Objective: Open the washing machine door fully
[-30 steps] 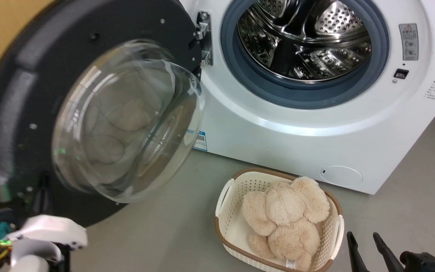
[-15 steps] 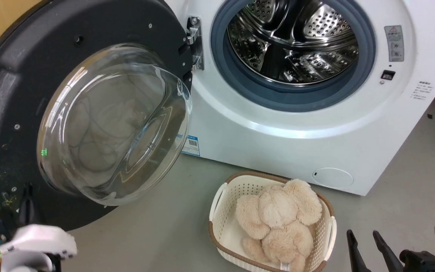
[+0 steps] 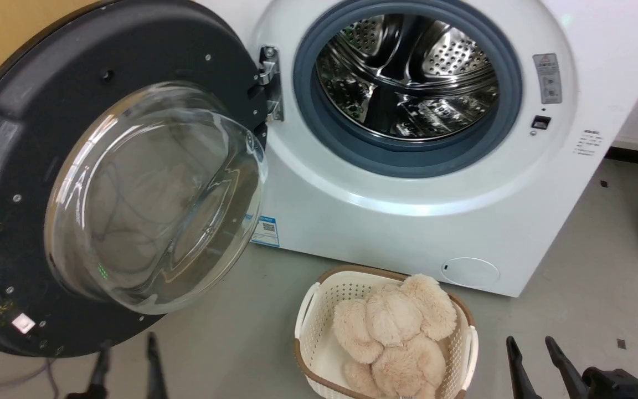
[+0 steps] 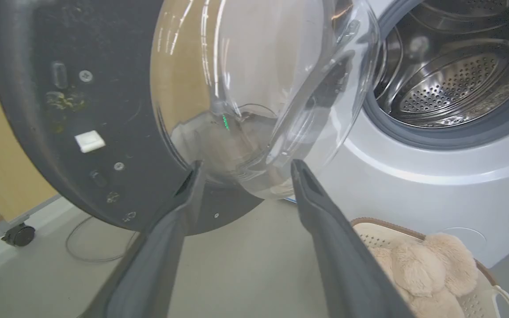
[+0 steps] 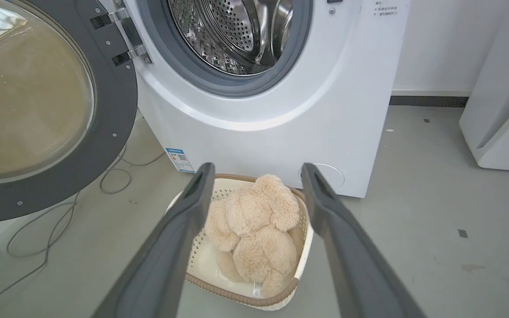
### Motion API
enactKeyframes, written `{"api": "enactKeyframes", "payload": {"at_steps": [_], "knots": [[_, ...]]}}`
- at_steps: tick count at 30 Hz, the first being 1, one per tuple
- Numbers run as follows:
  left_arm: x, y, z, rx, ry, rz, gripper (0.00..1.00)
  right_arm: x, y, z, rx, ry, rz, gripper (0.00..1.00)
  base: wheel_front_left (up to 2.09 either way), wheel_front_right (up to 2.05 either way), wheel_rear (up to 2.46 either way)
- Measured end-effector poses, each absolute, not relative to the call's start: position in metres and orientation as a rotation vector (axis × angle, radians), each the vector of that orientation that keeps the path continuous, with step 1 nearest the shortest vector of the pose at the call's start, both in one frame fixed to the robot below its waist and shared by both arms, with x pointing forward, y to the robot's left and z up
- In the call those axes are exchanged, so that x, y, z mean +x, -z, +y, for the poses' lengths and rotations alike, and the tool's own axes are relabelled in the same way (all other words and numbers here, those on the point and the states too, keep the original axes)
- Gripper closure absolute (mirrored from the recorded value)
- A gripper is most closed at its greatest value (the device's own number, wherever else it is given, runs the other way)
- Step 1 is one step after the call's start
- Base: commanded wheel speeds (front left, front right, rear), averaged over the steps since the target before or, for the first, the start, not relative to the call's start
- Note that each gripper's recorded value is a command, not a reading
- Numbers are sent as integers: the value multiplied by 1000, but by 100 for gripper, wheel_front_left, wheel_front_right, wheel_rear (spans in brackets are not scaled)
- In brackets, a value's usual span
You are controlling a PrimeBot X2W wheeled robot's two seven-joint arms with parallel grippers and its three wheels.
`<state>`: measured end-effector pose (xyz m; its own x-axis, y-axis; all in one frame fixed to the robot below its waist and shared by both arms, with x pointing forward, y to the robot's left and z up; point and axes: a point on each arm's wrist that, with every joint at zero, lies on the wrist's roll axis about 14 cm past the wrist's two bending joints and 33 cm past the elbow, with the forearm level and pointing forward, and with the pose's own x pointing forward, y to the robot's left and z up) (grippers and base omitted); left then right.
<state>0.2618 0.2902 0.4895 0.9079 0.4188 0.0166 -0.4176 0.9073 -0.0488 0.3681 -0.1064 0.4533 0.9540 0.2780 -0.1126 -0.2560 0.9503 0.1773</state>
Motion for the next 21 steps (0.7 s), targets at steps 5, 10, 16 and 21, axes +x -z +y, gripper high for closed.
{"api": "enactKeyframes", "payload": {"at_steps": [5,10,16,21], "knots": [[276,-486,256,-48,-318,-11,0,366,-465,-113,126,-260,95,0,0,0,0],[298,-486,219,-44,-177,-9,0,363,-477,-127,101,-224,60,0,0,0,0],[322,-489,188,-36,-55,-15,0,353,-485,-148,80,-165,41,0,0,0,0],[335,-489,172,-34,-1,-14,0,341,-483,-165,75,-111,51,0,0,0,0]]}}
